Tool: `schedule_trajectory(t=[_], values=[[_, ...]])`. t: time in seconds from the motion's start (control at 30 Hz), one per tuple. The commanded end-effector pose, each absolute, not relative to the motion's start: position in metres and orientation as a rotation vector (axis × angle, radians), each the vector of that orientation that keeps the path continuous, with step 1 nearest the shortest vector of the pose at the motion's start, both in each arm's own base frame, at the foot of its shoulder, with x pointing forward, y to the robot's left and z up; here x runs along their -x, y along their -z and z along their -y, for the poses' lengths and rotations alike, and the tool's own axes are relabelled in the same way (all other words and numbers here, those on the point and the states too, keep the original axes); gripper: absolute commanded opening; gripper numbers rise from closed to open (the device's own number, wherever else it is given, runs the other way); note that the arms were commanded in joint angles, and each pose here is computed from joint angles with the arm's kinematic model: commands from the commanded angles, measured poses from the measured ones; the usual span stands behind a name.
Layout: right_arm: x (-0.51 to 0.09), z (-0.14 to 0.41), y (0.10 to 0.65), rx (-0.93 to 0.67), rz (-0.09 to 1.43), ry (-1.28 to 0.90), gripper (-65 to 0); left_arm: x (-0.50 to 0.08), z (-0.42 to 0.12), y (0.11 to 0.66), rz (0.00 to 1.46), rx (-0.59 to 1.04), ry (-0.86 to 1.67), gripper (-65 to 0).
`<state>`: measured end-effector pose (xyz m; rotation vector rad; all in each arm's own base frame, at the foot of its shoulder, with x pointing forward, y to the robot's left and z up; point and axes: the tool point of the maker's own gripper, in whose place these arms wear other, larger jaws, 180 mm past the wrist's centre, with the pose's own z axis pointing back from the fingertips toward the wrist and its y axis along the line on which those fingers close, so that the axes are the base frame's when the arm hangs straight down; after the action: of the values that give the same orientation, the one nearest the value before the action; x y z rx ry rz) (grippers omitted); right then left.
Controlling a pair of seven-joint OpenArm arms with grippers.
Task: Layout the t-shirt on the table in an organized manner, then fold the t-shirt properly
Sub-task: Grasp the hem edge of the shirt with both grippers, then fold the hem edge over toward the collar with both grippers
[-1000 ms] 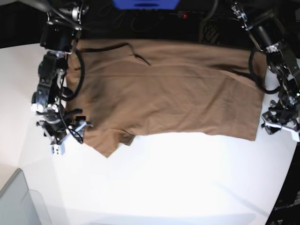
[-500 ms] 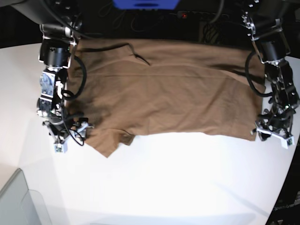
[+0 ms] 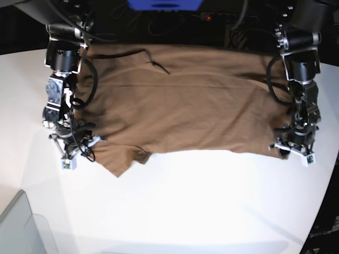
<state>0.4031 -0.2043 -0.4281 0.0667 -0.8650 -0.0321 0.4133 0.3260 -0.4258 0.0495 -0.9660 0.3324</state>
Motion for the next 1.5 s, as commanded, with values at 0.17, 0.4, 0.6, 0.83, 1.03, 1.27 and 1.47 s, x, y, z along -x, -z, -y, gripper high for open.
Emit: schedule_trajectory(t=[0.17,0.4,0.6,0.83,1.03,1.27,1.47], values=[[-0.400,0.210,0.429,-0.049,0.846,0.020,-65.0,-0.426,-0.312,0.436,0.968,-0.058,-0.255,-32.0],[-0.400,0.210,0.429,-0.049,0.846,0.020,-65.0,-0.427,-0.307,0.440,0.959,-0.055,-0.244,-65.0],[-0.404,0.212,0.416,-0.038,0.884,0.020,-65.0,-0.427,-0.305,0.438,0.965,-0.043,-0.246,-65.0],[-0.398,0.217,0.382,0.007,0.982,-0.009,-65.0,-0.418,-0.288,0.408,0.975,0.094,-0.289,-64.8],[-0.388,0.219,0.353,0.047,1.062,-0.038,-65.0,-0.402,-0.277,0.361,1.069,0.192,-0.298,-64.8],[-0.359,0.214,0.329,0.049,1.131,-0.058,-65.0,-0.374,-0.295,0.321,1.115,0.206,-0.361,-64.8],[-0.327,0.218,0.315,0.016,1.170,-0.010,-65.0,-0.347,-0.304,0.304,1.140,0.187,-0.395,-64.8]])
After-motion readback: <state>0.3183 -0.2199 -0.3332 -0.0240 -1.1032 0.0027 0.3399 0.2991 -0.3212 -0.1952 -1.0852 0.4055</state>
